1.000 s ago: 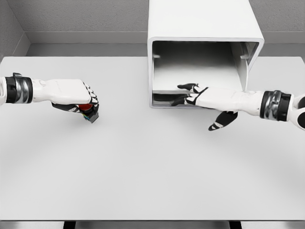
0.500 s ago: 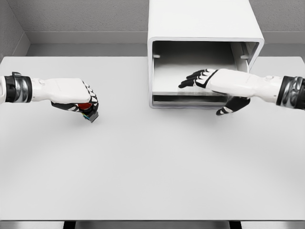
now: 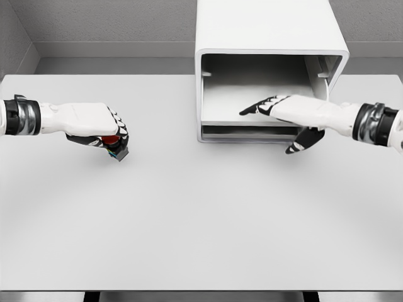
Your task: Slide open multi-storey tabletop storage cabinets and put open load switch and slide close multi-storey tabletop storage cabinets
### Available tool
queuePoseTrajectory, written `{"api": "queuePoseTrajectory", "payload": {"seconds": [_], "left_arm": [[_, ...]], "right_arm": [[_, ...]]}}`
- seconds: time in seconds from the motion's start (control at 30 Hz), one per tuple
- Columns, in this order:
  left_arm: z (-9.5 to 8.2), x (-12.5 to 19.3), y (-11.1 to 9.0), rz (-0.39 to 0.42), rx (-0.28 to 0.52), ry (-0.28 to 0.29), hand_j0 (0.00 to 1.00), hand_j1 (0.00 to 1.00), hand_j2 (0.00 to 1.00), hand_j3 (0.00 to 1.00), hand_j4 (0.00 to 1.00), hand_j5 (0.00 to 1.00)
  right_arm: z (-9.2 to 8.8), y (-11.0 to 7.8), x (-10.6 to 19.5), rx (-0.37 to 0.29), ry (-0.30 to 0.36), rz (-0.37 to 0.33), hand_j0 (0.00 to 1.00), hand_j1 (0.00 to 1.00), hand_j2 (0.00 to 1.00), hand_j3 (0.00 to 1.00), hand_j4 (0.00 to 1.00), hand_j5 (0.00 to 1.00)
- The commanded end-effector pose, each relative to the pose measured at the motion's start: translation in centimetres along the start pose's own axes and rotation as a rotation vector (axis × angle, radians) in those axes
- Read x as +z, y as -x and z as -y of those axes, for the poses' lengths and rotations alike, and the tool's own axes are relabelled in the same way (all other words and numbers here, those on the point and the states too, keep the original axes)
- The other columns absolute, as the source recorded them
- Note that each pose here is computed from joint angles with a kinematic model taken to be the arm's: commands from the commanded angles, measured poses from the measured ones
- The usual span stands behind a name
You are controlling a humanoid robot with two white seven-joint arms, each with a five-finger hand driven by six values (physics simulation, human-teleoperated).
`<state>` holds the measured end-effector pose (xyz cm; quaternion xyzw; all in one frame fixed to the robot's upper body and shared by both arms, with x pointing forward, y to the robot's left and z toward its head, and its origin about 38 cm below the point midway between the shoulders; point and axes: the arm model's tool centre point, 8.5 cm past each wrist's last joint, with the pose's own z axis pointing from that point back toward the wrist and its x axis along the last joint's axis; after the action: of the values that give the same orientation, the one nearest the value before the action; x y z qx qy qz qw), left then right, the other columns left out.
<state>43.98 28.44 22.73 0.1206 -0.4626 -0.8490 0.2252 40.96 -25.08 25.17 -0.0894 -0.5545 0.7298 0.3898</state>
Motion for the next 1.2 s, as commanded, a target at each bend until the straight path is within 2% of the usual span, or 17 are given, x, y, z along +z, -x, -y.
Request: {"api": "queuePoseTrajectory", "payload": {"seconds": [0.0, 0.37, 0.53, 0.9, 1.17], "left_arm": [[-0.1, 0.1, 0.1, -0.002, 0.003, -0.005, 0.51, 0.51, 0.51, 0.51, 0.51, 0.51], [-0.1, 0.1, 0.1, -0.002, 0.003, -0.005, 0.51, 0.51, 0.51, 0.51, 0.51, 0.51], [-0.1, 0.1, 0.1, -0.002, 0.002, -0.004, 0.51, 0.51, 0.51, 0.51, 0.51, 0.51], [-0.1, 0.1, 0.1, -0.002, 0.003, -0.005, 0.51, 0.51, 0.51, 0.51, 0.51, 0.51], [-0.1, 0.4, 0.2, -0.008, 0.003, -0.005, 0.51, 0.51, 0.51, 0.51, 0.51, 0.51]], "right_arm": [[-0.2, 0.1, 0.0, 0.0, -0.009, -0.005, 1.0, 1.0, 1.0, 1.0, 1.0, 1.0], [-0.9, 0.0, -0.1, -0.001, -0.027, 0.002, 1.0, 1.0, 1.0, 1.0, 1.0, 1.0], [-1.1, 0.6, 0.9, 0.013, -0.038, -0.018, 1.0, 1.0, 1.0, 1.0, 1.0, 1.0], [-1.1, 0.1, 1.6, 0.075, -0.042, 0.049, 1.0, 1.0, 1.0, 1.0, 1.0, 1.0], [-1.2, 0.3, 2.3, 0.078, -0.022, 0.062, 1.0, 1.0, 1.0, 1.0, 1.0, 1.0]]}}
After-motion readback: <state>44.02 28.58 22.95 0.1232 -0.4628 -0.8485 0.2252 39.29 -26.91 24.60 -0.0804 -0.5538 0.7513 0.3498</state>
